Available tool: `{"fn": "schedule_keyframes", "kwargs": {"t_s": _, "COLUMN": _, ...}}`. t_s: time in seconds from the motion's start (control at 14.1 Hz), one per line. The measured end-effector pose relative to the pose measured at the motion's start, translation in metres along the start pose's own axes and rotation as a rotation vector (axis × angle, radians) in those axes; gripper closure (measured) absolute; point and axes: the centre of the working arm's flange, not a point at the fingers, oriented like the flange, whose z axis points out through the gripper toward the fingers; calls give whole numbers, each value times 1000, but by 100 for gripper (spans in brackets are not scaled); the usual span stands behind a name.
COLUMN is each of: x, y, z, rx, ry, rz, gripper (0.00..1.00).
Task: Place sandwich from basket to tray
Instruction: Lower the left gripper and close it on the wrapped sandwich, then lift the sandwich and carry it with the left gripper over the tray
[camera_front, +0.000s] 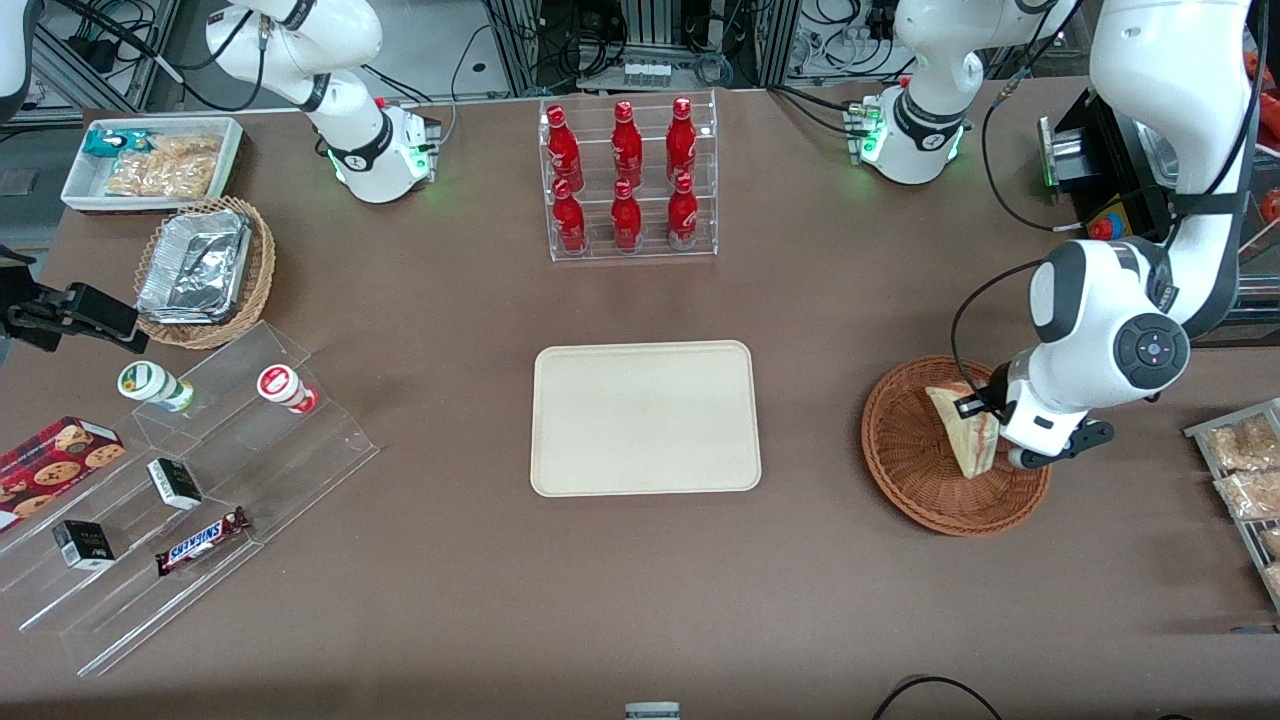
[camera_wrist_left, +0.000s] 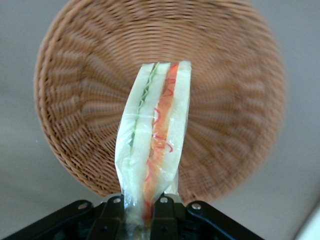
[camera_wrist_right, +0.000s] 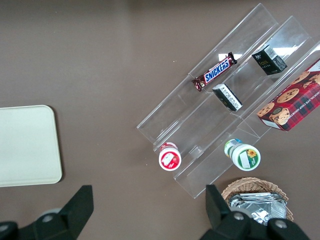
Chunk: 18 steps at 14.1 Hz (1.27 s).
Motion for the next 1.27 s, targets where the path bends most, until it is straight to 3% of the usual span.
{"fn": "schedule_keyframes", "kwargs": {"t_s": 0.21, "x": -20, "y": 66, "z": -23, "rx": 24, "ry": -15, "rz": 171, "gripper": 85}}
{"fn": "schedule_keyframes", "kwargs": {"t_s": 0.35, "x": -39, "y": 122, "z": -24, "rx": 36, "ry": -12, "rz": 203, "gripper": 85}}
{"fn": "schedule_keyframes", "kwargs": {"t_s": 0.85, "x": -81, "y": 290, "z": 14, "rx": 31, "ry": -1, "rz": 138, "gripper": 85}}
{"fn": "schedule_keyframes", "kwargs": {"t_s": 1.27, "x": -101, "y": 377, "z": 47, "rx": 3, "ry": 9, "rz": 56, "gripper": 85}}
